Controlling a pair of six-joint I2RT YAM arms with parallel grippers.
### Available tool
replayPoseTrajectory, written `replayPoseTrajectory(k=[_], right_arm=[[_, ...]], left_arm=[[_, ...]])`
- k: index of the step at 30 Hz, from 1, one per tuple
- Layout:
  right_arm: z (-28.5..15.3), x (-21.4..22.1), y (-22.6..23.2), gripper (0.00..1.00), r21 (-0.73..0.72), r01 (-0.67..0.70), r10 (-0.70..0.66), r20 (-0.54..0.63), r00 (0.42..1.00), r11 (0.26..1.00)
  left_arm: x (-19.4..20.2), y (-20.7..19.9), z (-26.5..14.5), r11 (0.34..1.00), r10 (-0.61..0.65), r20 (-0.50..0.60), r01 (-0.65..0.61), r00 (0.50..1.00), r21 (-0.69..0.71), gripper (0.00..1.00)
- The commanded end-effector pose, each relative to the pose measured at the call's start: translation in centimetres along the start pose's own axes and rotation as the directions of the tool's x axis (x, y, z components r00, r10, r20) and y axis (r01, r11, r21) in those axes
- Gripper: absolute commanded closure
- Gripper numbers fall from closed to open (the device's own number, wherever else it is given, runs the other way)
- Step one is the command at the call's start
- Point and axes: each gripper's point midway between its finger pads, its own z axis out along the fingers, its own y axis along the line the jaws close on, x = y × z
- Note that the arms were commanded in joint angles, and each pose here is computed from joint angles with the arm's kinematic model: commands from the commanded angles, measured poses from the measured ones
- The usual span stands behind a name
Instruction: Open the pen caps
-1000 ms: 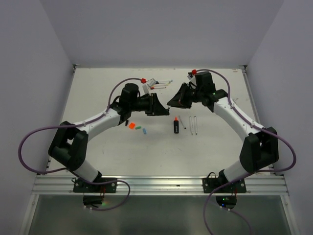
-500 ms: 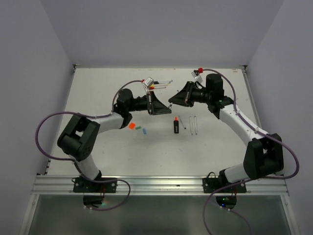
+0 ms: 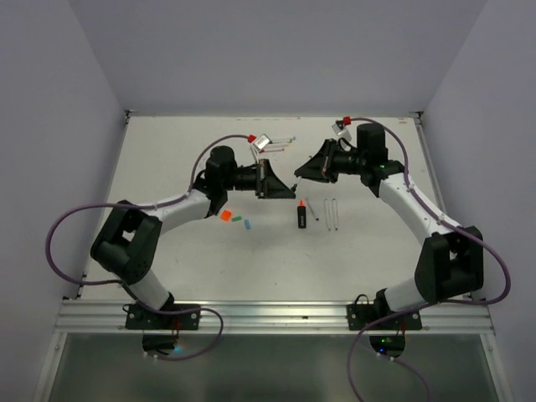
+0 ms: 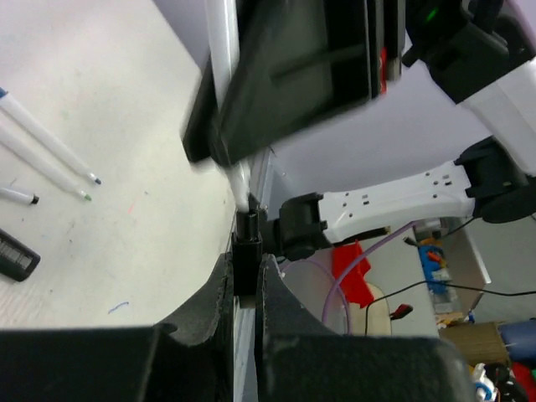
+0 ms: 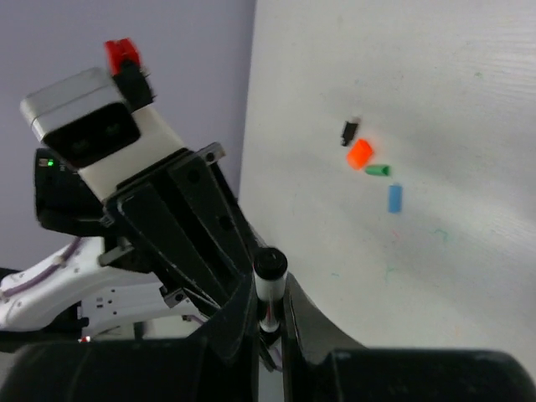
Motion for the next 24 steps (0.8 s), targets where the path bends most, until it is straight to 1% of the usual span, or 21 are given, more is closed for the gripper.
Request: replayPoseTrajectory(k=[1, 2, 3, 4, 6, 7, 8, 9, 10, 11, 12, 13, 14, 16, 17, 19, 20, 22, 23, 24], right_arm=[[-2.4, -6.3, -2.7, 1.00, 0.145, 0.013, -0.046, 0.229, 0.972, 0.989], [-2.7, -6.8, -3.3, 1.00, 0.187, 0.003, -0.052, 0.255, 0.966, 0.982], [-2.9, -6.6, -4.0, 1.00, 0.227, -0.024, -0.033, 0.244, 0.969, 0.974], [-3.1, -6.8, -5.2, 1.00, 0.285, -0.027, -0.044, 0.239, 0.970, 0.958], [-4.0, -6.9, -6.5, 1.00, 0.391, -0.049, -0.046, 0.230, 0.972, 0.919], [-4.3, -6.9, -7.4, 1.00, 0.445, -0.028, -0.072, 0.206, 0.976, 0.895], [-4.6, -7.8, -8.1, 1.00, 0.499, -0.027, -0.087, 0.203, 0.975, 0.866], [-5.2, -6.5, -9.6, 1.00, 0.566, -0.051, -0.046, 0.155, 0.987, 0.823], [-5.7, -6.1, -10.6, 1.00, 0.614, -0.017, -0.063, 0.109, 0.992, 0.789], [-6.0, -6.1, -11.9, 1.00, 0.661, -0.016, -0.049, 0.080, 0.996, 0.751], [-6.9, -5.0, -13.3, 1.00, 0.721, -0.018, -0.020, 0.044, 0.999, 0.693], [-7.4, -4.5, -14.2, 1.00, 0.749, 0.010, -0.026, 0.010, 1.000, 0.663], [-7.8, -3.4, -15.6, 1.00, 0.776, 0.006, 0.003, -0.011, 1.000, 0.631], [-8.5, -2.5, -17.0, 1.00, 0.809, 0.020, 0.006, -0.029, 1.000, 0.588], [-8.8, -1.6, -18.0, 1.00, 0.825, 0.019, 0.026, -0.041, 0.999, 0.565], [-9.5, -1.2, -18.9, 1.00, 0.849, 0.027, 0.021, -0.045, 0.999, 0.528], [-9.6, -0.6, -19.6, 1.00, 0.859, 0.029, 0.035, -0.055, 0.998, 0.511], [-10.0, -0.2, -20.3, 1.00, 0.873, 0.041, 0.038, -0.068, 0.997, 0.485], [-10.2, 0.3, -20.8, 1.00, 0.878, 0.046, 0.047, -0.078, 0.996, 0.477], [-10.2, 0.4, -21.0, 1.00, 0.880, 0.046, 0.048, -0.078, 0.996, 0.472]], left_arm=[[4.4, 1.5, -2.1, 0.980, 0.140, -0.222, -0.167, 0.965, -0.107, 1.00], [4.1, 1.9, -2.3, 0.969, 0.156, -0.224, -0.192, 0.962, -0.153, 1.00], [3.7, 3.6, -2.8, 0.939, 0.182, -0.219, -0.235, 0.959, -0.251, 1.00], [4.5, 4.6, -3.6, 0.925, 0.136, -0.234, -0.208, 0.963, -0.317, 1.00], [4.5, 6.3, -4.6, 0.883, 0.127, -0.215, -0.209, 0.968, -0.420, 1.00], [4.7, 6.8, -4.9, 0.872, 0.111, -0.206, -0.195, 0.972, -0.449, 1.00], [4.5, 7.6, -5.4, 0.847, 0.105, -0.187, -0.187, 0.977, -0.497, 1.00], [4.9, 8.5, -5.7, 0.830, 0.075, -0.178, -0.160, 0.981, -0.534, 1.00], [5.4, 9.3, -6.2, 0.812, 0.043, -0.183, -0.141, 0.982, -0.567, 1.00], [5.8, 10.3, -6.3, 0.796, 0.021, -0.186, -0.129, 0.982, -0.592, 1.00], [6.0, 10.9, -6.5, 0.781, 0.005, -0.185, -0.120, 0.983, -0.613, 1.00], [6.2, 11.4, -6.7, 0.771, -0.004, -0.185, -0.115, 0.983, -0.626, 1.00], [6.2, 12.1, -6.8, 0.756, -0.006, -0.184, -0.116, 0.983, -0.644, 1.00], [5.9, 12.7, -6.9, 0.736, 0.008, -0.185, -0.131, 0.983, -0.664, 1.00], [5.8, 13.4, -7.1, 0.711, 0.012, -0.181, -0.135, 0.983, -0.690, 1.00], [5.4, 14.0, -7.3, 0.687, 0.018, -0.183, -0.145, 0.983, -0.712, 1.00], [5.3, 14.9, -7.6, 0.654, 0.014, -0.180, -0.145, 0.983, -0.742, 1.00], [5.1, 15.5, -7.9, 0.622, 0.006, -0.184, -0.147, 0.983, -0.769, 1.00], [5.2, 16.5, -8.3, 0.582, -0.002, -0.183, -0.148, 0.983, -0.800, 1.00], [5.2, 16.8, -8.4, 0.565, -0.005, -0.182, -0.147, 0.983, -0.812, 1.00]])
